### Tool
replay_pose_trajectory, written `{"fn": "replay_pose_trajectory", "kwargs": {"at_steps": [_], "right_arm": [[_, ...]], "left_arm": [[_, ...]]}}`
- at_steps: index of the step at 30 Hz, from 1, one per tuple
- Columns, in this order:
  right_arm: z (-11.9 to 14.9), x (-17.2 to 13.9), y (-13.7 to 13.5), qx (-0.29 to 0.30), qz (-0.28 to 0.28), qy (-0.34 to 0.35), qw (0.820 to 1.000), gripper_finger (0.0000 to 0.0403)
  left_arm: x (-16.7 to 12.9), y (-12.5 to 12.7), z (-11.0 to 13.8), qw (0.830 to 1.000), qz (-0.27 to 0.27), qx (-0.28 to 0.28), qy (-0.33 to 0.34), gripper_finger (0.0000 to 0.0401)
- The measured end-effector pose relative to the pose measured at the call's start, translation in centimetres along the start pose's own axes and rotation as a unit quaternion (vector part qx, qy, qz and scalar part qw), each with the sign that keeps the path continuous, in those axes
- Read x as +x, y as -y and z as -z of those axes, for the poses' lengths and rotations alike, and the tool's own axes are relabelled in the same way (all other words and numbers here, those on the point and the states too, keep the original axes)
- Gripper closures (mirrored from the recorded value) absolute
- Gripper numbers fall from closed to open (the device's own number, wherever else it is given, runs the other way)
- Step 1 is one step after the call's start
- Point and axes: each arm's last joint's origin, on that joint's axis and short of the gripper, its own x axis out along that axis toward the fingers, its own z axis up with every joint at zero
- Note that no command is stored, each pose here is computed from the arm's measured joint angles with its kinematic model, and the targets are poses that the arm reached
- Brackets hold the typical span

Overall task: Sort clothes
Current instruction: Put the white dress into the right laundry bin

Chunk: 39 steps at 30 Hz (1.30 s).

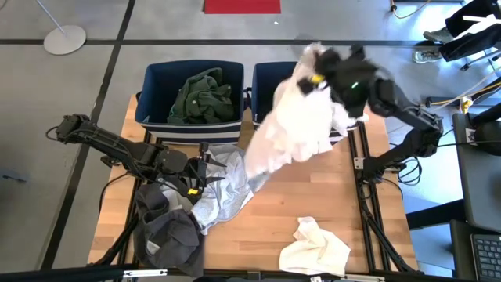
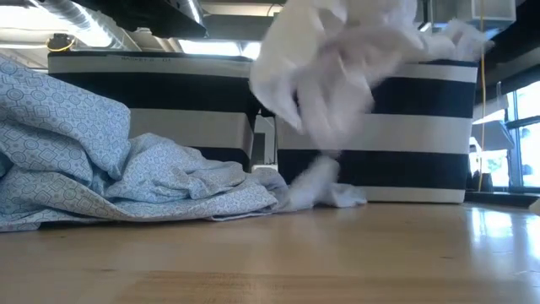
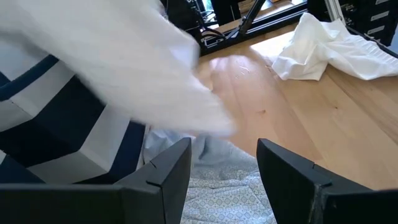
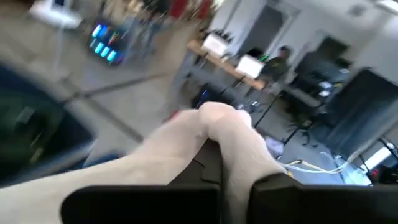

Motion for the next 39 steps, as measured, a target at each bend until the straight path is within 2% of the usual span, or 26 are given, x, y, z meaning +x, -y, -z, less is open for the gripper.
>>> {"fn": "replay_pose_trajectory", "kwargs": {"at_steps": [4, 7, 10, 14, 19, 23, 29, 33, 36, 39], "right_arm": [[-1.4, 1.0, 2.2, 0.037, 0.05, 0.035, 0.997, 0.0396], [-1.1, 2.1, 3.1, 0.04, 0.076, 0.025, 0.996, 0.0393], [0.3, 3.5, 3.3, 0.031, 0.093, -0.012, 0.995, 0.0394], [3.5, 5.6, 2.9, 0.013, 0.103, -0.091, 0.99, 0.0394], [7.9, 8.2, 1.8, 0.022, 0.062, -0.178, 0.982, 0.039], [11.2, 10.1, 0.6, 0.043, 0.001, -0.227, 0.973, 0.0389], [15.4, 11.8, -0.4, 0.046, -0.042, -0.291, 0.955, 0.0386], [17.3, 12.3, -0.4, 0.054, -0.045, -0.323, 0.944, 0.0356], [18.1, 12.5, -0.2, 0.066, -0.046, -0.344, 0.936, 0.0311], [17.6, 12.3, 0.3, 0.063, -0.04, -0.345, 0.936, 0.0257]], "left_arm": [[0.0, 0.0, 0.0, 1.0, 0.0, 0.003, 0.0, 0.0229], [0.0, 0.0, 0.0, 1.0, 0.0, 0.004, 0.0, 0.0229], [0.0, 0.0, 0.0, 1.0, 0.0, 0.005, 0.0, 0.0229], [0.0, 0.0, 0.0, 1.0, 0.0, 0.004, 0.0, 0.0229], [0.0, 0.0, 0.0, 1.0, 0.0, 0.004, 0.0, 0.0229], [0.0, 0.0, 0.0, 1.0, 0.0, 0.004, 0.0, 0.0229], [0.0, 0.0, 0.0, 1.0, 0.0, 0.004, 0.001, 0.0229], [0.0, 0.0, 0.0, 1.0, 0.0, 0.004, 0.001, 0.0229], [0.0, 0.0, 0.0, 1.0, 0.0, 0.004, 0.001, 0.0229], [0.0, 0.0, 0.0, 1.0, 0.0, 0.004, 0.001, 0.0229]]}}
